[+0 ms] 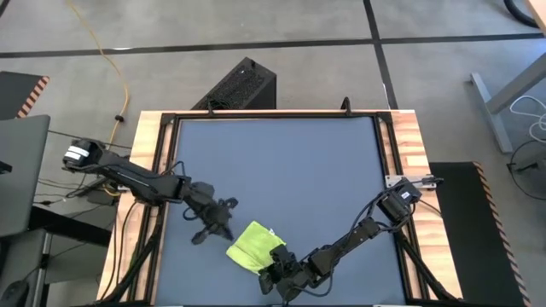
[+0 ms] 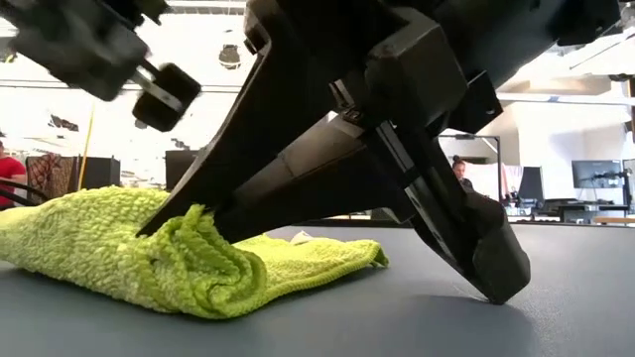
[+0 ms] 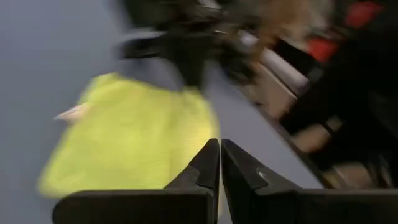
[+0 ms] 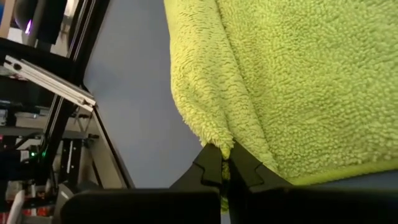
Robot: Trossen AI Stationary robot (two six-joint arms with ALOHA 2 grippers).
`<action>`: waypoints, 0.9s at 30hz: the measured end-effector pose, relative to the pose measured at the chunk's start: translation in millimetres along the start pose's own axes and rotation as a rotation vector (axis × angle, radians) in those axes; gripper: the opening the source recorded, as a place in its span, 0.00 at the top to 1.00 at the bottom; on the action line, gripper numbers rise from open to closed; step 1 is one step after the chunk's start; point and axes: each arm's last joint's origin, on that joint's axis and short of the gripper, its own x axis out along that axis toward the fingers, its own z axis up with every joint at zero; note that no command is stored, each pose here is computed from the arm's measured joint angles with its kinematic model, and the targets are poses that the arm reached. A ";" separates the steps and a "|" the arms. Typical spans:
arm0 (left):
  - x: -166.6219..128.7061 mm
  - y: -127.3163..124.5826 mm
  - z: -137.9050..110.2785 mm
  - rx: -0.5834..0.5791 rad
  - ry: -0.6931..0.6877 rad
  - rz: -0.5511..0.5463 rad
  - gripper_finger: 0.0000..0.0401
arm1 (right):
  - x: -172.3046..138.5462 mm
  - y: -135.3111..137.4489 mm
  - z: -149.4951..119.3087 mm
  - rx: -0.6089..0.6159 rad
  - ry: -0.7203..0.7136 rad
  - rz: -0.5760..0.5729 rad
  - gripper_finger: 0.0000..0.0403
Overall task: Roll towel
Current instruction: Roll the green towel
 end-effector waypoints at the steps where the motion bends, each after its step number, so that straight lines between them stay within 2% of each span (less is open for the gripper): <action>1: 0.1 -4.5 0.0 0.031 0.006 -0.035 0.98 | 0.0 -0.2 0.0 0.002 -0.001 -0.001 0.95; 4: 4.2 -15.4 -5.2 0.088 0.053 -0.092 0.90 | -0.1 -0.4 -0.1 0.000 -0.007 -0.003 0.95; 7: 11.1 -21.8 -12.2 0.149 0.101 -0.113 0.79 | -0.2 -0.6 -0.2 0.000 -0.011 -0.004 0.95; 13: 26.4 -24.1 -21.6 0.256 0.134 -0.023 0.52 | -0.3 -0.9 -0.2 -0.001 -0.020 -0.005 0.95; 17: 35.7 -25.4 -30.4 0.384 0.180 0.013 0.40 | -0.3 -0.9 -0.2 -0.002 -0.021 -0.005 0.95; 20: 41.3 -29.4 -34.7 0.453 0.194 0.019 0.37 | -0.3 -0.9 -0.2 -0.002 -0.022 -0.005 0.95; 27: 50.6 -36.6 -46.9 0.577 0.262 0.054 0.39 | -0.3 -0.9 -0.1 -0.002 -0.025 -0.005 0.95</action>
